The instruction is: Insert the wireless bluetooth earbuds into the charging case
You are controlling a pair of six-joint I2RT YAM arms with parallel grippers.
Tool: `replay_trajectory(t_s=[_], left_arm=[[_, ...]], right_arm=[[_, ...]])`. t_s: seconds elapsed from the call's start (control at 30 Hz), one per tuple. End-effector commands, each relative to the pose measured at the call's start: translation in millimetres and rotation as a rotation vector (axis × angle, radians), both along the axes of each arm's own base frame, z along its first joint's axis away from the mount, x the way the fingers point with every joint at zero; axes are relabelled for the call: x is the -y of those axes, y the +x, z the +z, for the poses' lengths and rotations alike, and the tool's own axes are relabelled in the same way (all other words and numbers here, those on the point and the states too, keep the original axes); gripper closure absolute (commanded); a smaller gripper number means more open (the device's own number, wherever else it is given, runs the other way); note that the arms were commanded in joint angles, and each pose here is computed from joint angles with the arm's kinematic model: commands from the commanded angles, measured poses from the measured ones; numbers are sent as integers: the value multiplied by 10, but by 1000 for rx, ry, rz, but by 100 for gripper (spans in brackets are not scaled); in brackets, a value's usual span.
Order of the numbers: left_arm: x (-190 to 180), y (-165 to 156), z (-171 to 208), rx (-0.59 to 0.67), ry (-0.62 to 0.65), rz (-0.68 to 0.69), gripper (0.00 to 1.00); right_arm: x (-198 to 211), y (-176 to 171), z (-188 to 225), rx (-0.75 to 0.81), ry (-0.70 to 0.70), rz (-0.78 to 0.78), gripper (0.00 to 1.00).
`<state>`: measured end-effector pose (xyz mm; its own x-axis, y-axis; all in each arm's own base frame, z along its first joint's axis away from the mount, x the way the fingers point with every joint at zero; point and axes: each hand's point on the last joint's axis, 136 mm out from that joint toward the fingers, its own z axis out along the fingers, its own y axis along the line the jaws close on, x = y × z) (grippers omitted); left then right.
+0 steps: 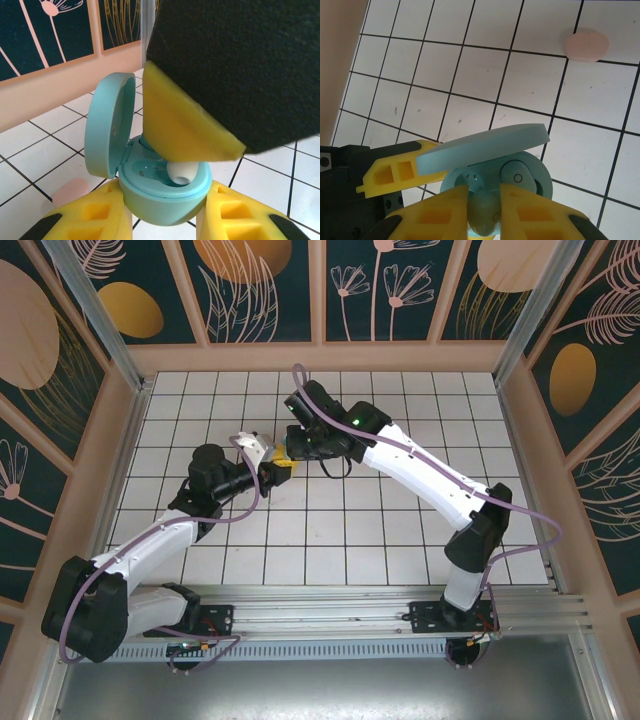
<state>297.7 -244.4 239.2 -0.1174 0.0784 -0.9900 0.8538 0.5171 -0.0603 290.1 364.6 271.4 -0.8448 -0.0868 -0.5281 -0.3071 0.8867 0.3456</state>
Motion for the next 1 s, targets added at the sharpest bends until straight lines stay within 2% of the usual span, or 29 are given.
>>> replay_trajectory(t_s=[0.0, 0.63, 0.97], left_arm=[[20, -48, 222, 79, -28, -17, 81], [7, -48, 206, 77, -26, -11, 81], [29, -58, 229, 85, -22, -27, 81]], right_arm=[[-24, -54, -56, -20, -30, 19, 77], [-59, -2, 152, 18, -12, 18, 70], [51, 28, 875, 182, 89, 62, 72]])
